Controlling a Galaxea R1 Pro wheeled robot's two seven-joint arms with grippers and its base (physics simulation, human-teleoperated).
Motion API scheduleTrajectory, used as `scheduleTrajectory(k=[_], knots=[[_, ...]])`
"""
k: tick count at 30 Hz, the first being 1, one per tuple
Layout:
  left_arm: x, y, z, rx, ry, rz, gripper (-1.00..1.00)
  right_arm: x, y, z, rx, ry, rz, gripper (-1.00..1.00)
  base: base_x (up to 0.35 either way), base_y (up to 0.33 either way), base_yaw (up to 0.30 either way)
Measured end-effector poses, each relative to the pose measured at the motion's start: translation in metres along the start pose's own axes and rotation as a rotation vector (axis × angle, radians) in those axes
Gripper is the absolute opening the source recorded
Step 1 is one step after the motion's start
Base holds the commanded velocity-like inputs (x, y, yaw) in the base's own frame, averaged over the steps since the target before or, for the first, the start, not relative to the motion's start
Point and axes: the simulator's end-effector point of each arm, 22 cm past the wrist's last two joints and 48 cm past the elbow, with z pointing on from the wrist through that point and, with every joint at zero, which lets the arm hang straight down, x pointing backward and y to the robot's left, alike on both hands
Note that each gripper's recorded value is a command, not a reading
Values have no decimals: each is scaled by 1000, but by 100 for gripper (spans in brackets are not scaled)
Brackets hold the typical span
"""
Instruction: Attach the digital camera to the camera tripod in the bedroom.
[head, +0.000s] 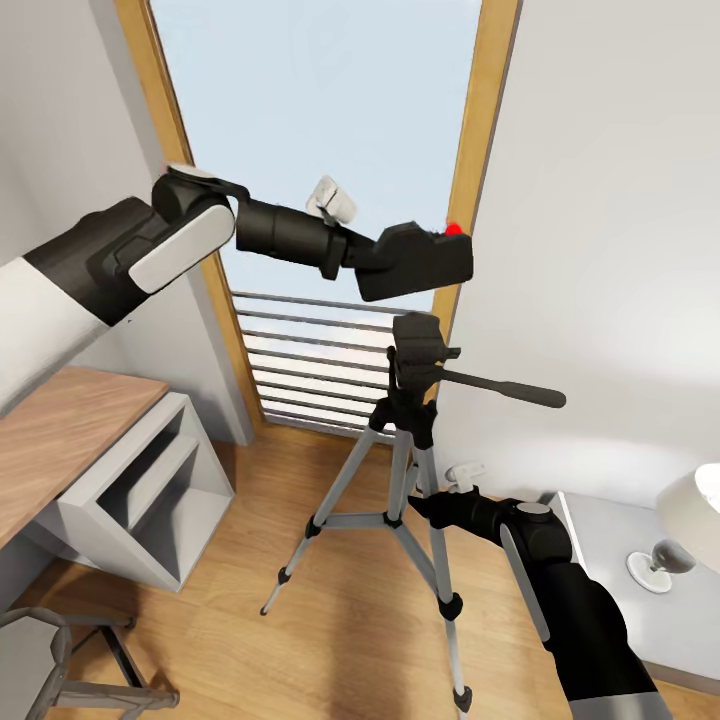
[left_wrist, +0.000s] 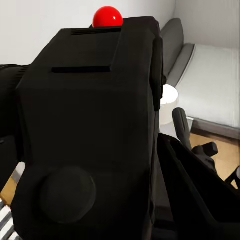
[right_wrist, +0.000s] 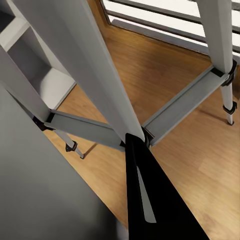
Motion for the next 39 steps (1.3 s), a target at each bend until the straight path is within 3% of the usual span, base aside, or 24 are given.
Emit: scheduleTrajectory(k=[2, 6, 15, 31, 39], knots=[[3, -9, 13, 22, 16, 3, -100, 0, 0, 0, 0, 0, 0, -100, 0, 0, 0], [4, -11, 16, 27, 23, -2, -100, 0, 0, 0, 0, 0, 0, -100, 0, 0, 0], [16, -15, 16, 32, 86, -56, -100, 0, 0, 0, 0, 0, 0, -100, 0, 0, 0], [-20, -44, 5, 76, 54, -43, -100, 0, 0, 0, 0, 1, -1, -100, 0, 0, 0], [-21, -45, 3, 73, 57, -39, -100, 0, 0, 0, 0, 1, 0, -100, 0, 0, 0]])
